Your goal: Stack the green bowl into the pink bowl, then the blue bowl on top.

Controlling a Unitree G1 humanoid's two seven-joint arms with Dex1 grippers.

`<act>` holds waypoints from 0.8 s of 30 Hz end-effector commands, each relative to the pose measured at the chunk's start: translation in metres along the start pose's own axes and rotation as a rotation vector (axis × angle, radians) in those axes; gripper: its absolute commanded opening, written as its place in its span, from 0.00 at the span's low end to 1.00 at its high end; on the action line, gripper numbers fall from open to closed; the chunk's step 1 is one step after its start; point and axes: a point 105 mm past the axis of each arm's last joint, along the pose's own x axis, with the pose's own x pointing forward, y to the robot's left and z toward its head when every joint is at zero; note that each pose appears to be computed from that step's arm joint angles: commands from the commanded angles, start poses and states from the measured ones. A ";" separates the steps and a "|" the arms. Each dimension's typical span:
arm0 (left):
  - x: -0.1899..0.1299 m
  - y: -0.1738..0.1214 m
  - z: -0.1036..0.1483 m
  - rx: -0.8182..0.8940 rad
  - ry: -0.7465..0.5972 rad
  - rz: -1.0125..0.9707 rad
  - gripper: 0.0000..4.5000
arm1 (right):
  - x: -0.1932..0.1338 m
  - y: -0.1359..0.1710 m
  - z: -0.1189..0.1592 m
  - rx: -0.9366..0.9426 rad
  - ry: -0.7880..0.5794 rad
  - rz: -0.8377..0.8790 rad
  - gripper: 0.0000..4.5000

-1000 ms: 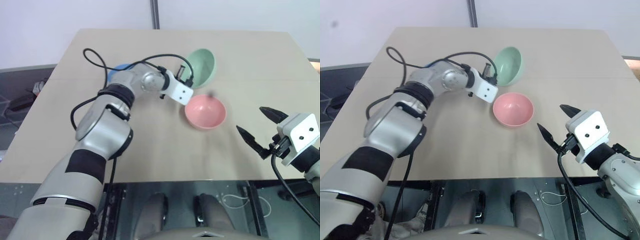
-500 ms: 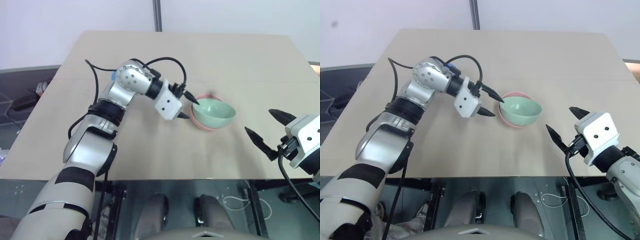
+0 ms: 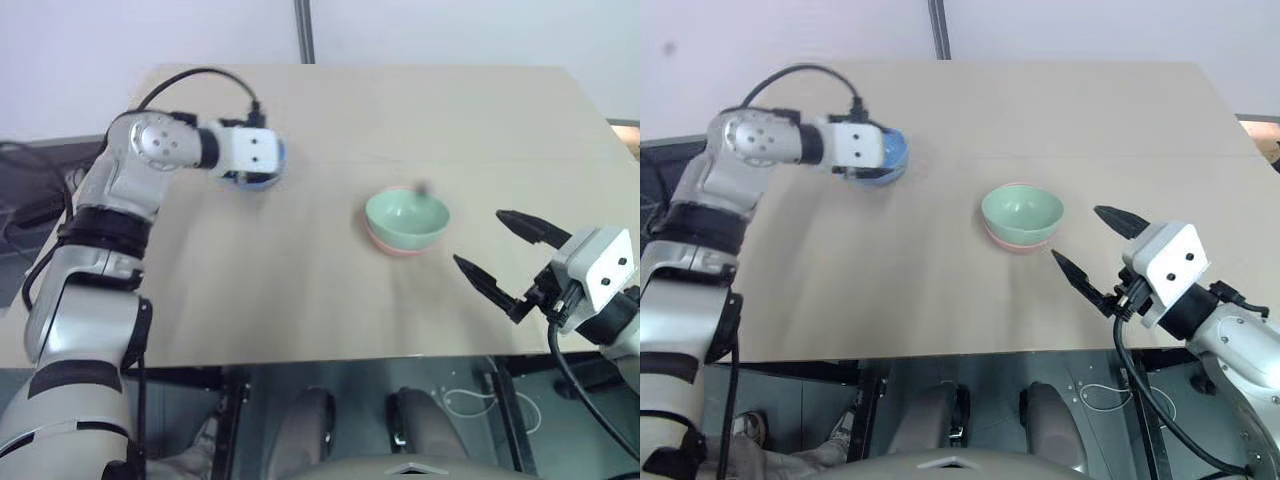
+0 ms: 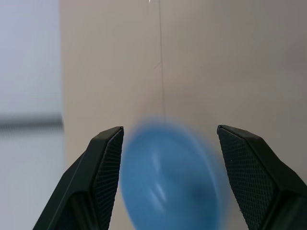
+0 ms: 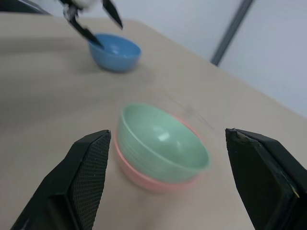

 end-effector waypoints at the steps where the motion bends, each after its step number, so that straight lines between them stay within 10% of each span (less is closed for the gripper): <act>1: -0.001 0.012 -0.006 -0.041 0.041 0.088 0.73 | 0.001 -0.001 0.009 0.007 -0.052 0.039 0.93; 20: 0.031 -0.001 -0.005 0.003 0.090 0.058 0.73 | 0.004 0.009 0.022 0.124 -0.151 0.090 0.93; 24: 0.031 -0.005 0.009 0.029 0.019 0.025 0.36 | 0.005 0.007 0.022 0.115 -0.152 0.087 0.93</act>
